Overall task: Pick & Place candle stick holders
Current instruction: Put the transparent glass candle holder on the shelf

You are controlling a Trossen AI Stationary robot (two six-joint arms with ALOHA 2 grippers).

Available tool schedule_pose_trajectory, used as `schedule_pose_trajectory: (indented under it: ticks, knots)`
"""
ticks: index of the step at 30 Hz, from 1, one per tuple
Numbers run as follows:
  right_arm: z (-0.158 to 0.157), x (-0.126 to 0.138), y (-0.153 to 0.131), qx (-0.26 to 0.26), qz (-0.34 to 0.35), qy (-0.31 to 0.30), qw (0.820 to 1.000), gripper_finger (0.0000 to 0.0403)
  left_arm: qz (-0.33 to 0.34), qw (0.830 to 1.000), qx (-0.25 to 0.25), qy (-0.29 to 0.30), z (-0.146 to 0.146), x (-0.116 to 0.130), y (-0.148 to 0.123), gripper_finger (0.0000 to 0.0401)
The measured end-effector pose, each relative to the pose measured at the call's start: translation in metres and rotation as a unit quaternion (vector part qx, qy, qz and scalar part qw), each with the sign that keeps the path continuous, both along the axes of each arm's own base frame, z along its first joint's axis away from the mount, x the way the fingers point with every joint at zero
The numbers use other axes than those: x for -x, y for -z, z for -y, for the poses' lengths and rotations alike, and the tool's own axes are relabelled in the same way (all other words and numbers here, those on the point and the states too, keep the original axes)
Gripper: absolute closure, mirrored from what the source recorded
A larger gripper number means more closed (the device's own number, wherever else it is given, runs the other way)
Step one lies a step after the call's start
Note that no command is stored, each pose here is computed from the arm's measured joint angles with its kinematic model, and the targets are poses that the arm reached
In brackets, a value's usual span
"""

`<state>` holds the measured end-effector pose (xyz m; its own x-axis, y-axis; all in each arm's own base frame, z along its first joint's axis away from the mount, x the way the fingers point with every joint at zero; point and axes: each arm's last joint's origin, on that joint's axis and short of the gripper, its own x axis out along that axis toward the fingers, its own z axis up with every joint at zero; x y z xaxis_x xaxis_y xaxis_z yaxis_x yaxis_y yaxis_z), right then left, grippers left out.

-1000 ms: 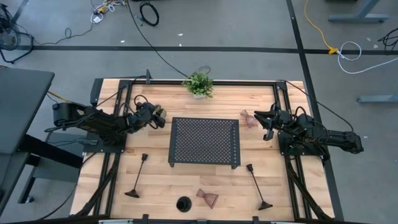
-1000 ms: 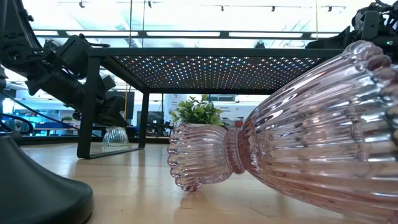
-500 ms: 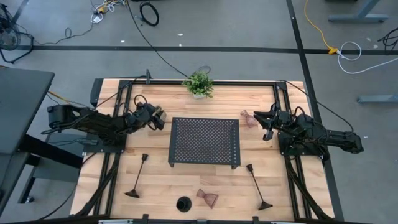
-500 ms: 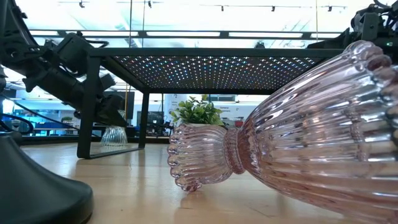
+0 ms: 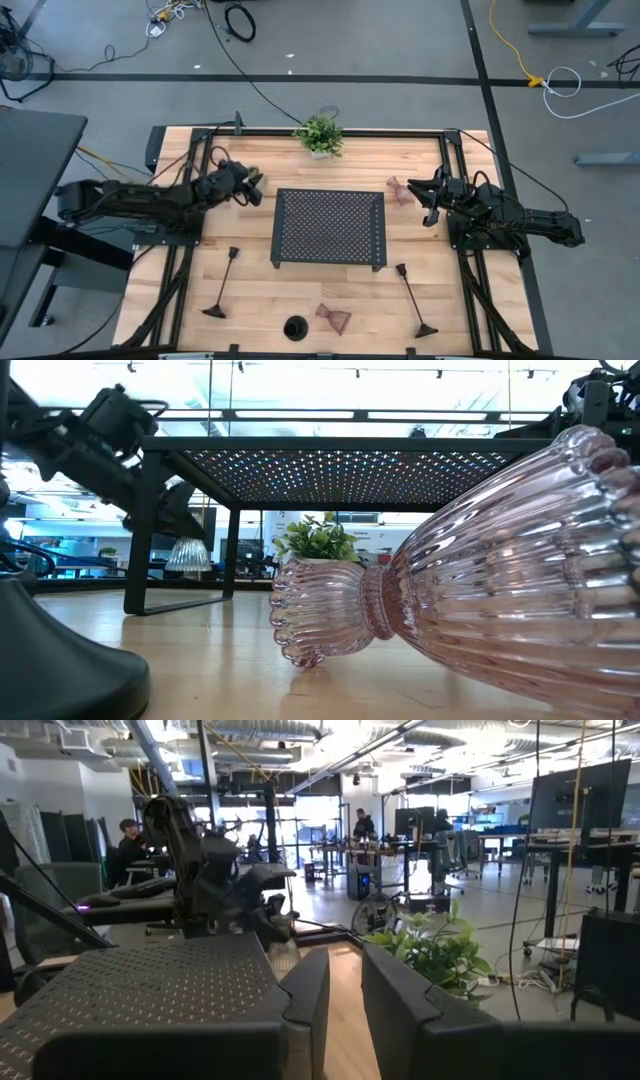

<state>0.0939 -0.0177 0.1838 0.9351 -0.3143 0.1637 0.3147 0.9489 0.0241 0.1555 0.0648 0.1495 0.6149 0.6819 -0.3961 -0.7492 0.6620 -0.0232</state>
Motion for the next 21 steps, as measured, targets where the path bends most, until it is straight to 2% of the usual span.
schedule_pose_trajectory:
  ticks: [5,11,15,21]
  knots:
    - [0.000,0.000,0.000,0.000,0.000,0.000,1.000,0.0340,-0.051,0.999,0.014,-0.003,-0.004,-0.010,-0.047,0.0273]
    - [0.000,0.000,0.000,0.000,0.000,0.000,1.000,0.0340,-0.032,0.999,-0.026,0.029,-0.001,-0.024,-0.112,0.0273]
    - [0.000,0.000,0.000,0.000,0.000,0.000,1.000,0.0340,0.003,0.995,-0.049,0.082,0.006,-0.031,-0.147,0.0273]
    - [0.000,0.000,0.000,0.000,0.000,0.000,1.000,0.0340,0.061,0.977,-0.035,0.200,0.025,-0.038,-0.178,0.0273]
